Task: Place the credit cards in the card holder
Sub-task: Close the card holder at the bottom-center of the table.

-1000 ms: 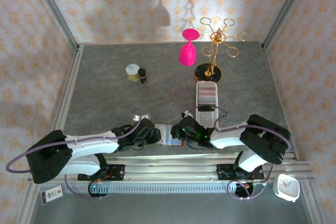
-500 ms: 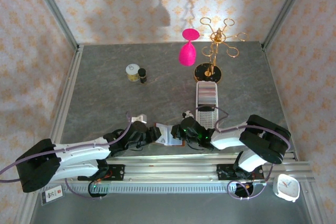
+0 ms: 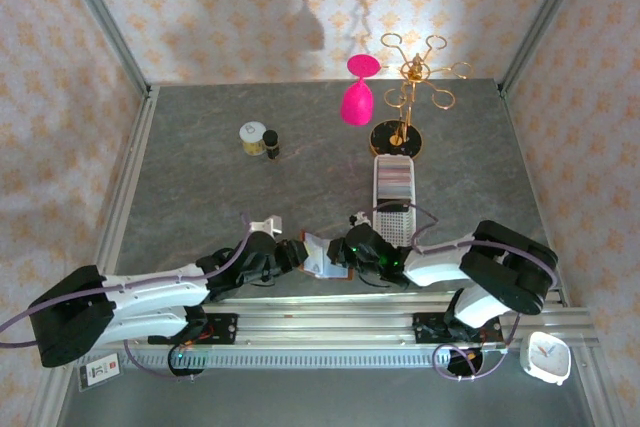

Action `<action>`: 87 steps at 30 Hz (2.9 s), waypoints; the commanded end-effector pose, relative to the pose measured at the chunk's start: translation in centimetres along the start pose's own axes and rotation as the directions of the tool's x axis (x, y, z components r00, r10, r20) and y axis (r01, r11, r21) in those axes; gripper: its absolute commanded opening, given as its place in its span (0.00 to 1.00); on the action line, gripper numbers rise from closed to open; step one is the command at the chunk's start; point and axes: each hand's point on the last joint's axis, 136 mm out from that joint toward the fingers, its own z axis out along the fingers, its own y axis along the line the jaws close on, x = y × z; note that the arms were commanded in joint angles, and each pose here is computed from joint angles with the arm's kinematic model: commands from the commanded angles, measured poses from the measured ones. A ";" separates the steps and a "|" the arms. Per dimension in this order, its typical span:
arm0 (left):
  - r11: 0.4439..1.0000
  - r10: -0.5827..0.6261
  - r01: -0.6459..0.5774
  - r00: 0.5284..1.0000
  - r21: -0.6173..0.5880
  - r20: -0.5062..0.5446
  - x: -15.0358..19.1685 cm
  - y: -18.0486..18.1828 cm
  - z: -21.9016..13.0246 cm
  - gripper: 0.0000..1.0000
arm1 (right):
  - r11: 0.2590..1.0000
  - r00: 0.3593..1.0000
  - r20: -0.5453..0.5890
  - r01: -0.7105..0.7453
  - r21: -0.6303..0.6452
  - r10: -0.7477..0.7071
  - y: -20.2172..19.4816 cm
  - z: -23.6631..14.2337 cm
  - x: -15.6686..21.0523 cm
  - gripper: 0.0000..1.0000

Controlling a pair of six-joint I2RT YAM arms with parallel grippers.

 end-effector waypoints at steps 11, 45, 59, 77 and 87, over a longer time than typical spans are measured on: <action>0.979 0.071 -0.065 0.997 -0.193 0.025 -0.5 3.5 -0.6 0.02 | 0.983 0.993 0.081 0.071 0.172 -0.086 -1.5 -4.3 -2.3 0.24; 0.981 0.068 -0.057 0.996 -0.184 0.052 -0.9 3.7 -2.4 0.02 | 0.991 0.997 0.026 0.070 0.117 -0.074 -0.6 -7.4 -1.4 0.36; 0.981 0.067 -0.056 0.996 -0.187 0.051 -0.9 3.7 -2.4 0.02 | 0.978 0.995 -0.022 0.101 0.185 -0.098 -1.8 -6.5 -0.7 0.26; 0.985 0.080 -0.071 0.996 -0.156 0.051 -1.0 2.8 -2.5 0.06 | 0.976 0.995 -0.023 0.101 0.193 -0.099 -2.4 -6.6 -0.5 0.00; 0.993 0.116 -0.117 0.991 0.016 0.063 -1.7 -2.6 -2.2 0.44 | 0.983 0.996 -0.043 0.089 0.162 -0.084 -2.3 -6.1 0.1 0.00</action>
